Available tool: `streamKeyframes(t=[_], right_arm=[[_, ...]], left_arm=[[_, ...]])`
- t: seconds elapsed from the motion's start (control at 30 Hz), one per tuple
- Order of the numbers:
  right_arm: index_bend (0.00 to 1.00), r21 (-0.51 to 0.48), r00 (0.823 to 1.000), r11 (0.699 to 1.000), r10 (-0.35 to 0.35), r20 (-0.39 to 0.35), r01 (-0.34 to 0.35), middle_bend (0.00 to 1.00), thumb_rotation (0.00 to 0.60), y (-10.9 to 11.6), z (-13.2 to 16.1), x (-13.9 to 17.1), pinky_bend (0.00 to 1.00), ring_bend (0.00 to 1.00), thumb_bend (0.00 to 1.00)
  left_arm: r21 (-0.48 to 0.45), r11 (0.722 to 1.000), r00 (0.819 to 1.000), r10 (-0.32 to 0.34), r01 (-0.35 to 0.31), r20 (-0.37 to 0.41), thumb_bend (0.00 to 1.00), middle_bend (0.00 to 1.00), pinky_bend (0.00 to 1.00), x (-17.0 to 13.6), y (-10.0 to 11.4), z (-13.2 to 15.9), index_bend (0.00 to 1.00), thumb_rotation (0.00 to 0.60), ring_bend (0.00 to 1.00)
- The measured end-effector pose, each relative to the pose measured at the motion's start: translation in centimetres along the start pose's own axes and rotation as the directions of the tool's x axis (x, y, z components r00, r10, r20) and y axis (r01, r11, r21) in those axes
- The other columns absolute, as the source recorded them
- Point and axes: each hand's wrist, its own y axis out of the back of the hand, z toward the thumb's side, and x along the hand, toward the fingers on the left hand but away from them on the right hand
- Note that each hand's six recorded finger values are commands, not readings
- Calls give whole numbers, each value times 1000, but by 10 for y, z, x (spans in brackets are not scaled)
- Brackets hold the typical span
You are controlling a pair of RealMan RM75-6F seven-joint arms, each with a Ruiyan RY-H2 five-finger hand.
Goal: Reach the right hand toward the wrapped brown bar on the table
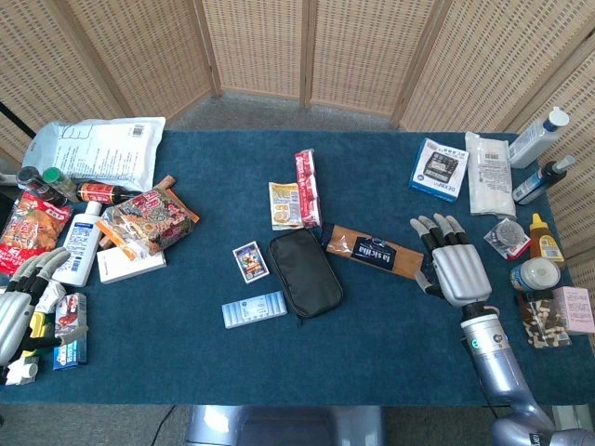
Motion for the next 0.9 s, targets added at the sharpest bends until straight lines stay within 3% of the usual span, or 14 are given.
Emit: streamKeyframes(t=[0.27,0.6,0.9], right_arm=[[0,-12,1000,1000,5,11,-5,41,600,-3,-4,5,0,0,345],[0,-3,996,1000,-19,91,19,37,600,7,-33,31,0,0,345],[0,-9,994,999,33,102,-32,0,600,-16,-28,41,0,0,290]], left_arm=[[-5,1000,1000,-3,3,-2,42,0,0,-3,-2,-1,0,600,0],[-20,1000,1000,5,-5,-9,44,0,0,-10,-2,-4,0,600,0],[-21,1000,1000,-8,8,3,43,0,0,-8,-4,-4,0,600,0]])
